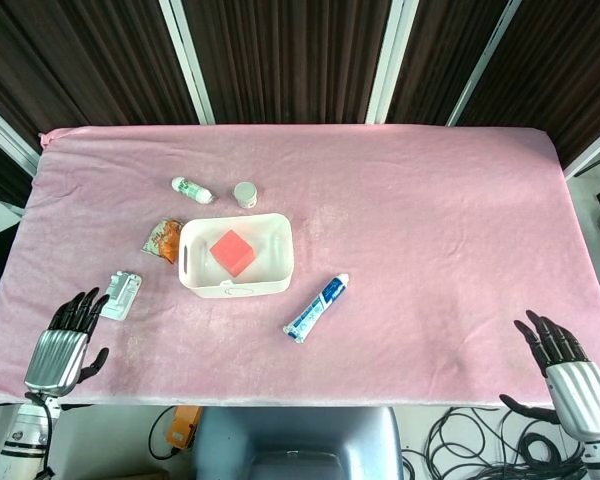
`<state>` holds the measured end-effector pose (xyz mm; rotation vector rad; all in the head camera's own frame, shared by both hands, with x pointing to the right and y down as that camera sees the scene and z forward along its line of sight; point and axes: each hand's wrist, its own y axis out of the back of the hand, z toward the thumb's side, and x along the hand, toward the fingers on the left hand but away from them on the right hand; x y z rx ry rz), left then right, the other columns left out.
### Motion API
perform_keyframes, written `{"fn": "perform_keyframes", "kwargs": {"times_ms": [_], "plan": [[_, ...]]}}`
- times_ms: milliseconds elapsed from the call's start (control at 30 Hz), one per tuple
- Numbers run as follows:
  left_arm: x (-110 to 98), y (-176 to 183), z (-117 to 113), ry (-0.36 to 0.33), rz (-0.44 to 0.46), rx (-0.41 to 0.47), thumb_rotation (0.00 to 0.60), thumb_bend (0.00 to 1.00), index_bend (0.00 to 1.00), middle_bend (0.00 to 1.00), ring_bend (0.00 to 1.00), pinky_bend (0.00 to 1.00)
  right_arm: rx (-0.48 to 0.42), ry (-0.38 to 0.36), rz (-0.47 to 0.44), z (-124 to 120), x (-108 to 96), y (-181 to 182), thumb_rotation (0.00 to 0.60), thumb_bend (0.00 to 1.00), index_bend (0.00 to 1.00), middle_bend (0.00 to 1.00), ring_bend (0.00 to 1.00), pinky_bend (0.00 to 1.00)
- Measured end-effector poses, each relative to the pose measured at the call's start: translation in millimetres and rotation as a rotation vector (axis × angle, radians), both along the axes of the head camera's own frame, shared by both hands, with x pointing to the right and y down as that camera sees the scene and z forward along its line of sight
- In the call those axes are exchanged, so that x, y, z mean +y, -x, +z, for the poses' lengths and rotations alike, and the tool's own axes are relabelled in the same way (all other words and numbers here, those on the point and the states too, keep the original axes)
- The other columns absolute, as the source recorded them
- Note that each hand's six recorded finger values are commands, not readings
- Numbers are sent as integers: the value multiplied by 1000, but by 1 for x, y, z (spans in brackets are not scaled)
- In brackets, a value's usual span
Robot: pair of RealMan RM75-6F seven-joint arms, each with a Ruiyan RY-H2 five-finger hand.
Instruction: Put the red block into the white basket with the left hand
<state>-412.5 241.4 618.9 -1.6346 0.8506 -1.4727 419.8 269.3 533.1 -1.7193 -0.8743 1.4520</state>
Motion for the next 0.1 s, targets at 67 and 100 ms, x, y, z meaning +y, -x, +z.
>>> {"fn": "perform_keyframes", "kwargs": {"times_ms": [67,100], "plan": [[1,4,-1,-7,-8,-7,600,354,0,0,0,136,2,2,-5,0,1,0,600,101,0,0,4,229],[1,6,-2,-10,-15,-8,600,354,0,0,0,136,3,3,-6,1,2,0,600,101,0,0,4,229]]}}
